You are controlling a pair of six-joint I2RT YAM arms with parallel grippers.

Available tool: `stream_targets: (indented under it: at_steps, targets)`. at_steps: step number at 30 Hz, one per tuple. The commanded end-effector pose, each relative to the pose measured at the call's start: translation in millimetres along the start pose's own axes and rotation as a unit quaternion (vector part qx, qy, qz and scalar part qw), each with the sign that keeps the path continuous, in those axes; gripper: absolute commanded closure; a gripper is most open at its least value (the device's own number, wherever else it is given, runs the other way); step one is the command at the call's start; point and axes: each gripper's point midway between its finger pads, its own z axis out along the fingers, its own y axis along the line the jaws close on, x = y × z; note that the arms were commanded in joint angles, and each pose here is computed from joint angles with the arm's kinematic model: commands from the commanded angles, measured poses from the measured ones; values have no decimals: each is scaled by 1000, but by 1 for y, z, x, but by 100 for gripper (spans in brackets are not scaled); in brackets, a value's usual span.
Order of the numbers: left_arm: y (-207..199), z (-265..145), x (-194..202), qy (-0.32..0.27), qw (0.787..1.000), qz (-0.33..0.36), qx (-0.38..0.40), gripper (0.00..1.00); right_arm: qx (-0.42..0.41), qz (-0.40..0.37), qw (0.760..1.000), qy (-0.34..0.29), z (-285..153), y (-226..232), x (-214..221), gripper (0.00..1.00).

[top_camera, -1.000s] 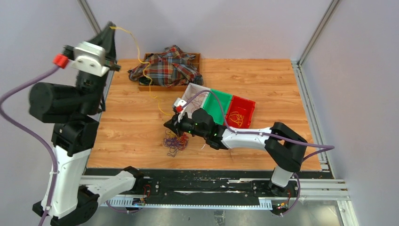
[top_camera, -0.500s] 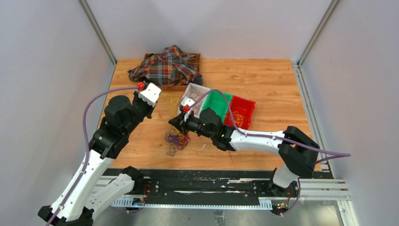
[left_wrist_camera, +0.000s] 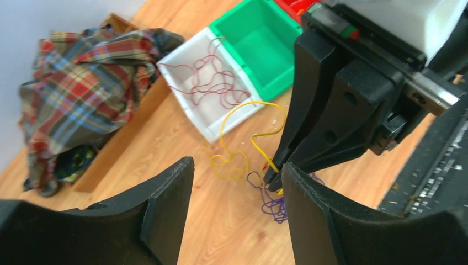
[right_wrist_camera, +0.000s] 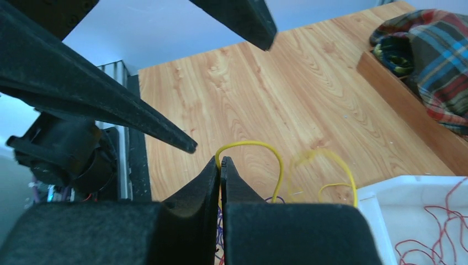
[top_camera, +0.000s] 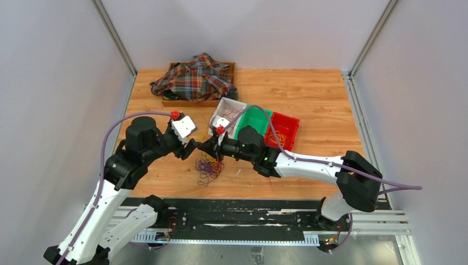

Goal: Untangle the cables

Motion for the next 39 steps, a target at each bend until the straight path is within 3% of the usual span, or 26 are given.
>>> stream_targets:
  at_steps: [1, 6, 10, 20, 33, 39]
  targets:
    - [-26, -5, -22, -26, 994, -62, 81, 38, -39, 8, 999, -7, -7, 11, -5, 99]
    - [-48, -4, -32, -26, 978, -150, 144, 46, -37, 19, 999, -20, -10, 12, -5, 100]
    - [-52, -3, -31, -22, 970, -191, 146, 55, -17, 23, 999, -26, -11, 6, -5, 99]
    - [-21, 6, -13, -32, 956, -290, 16, 69, 32, 50, 996, -73, -12, -10, -21, 99]
    - [-26, 22, -11, -25, 941, -337, 34, 67, 21, 54, 996, -73, -3, -6, -25, 99]
    - [-28, 28, 1, -6, 940, -341, 31, 72, 22, 58, 996, -70, -1, -6, -21, 99]
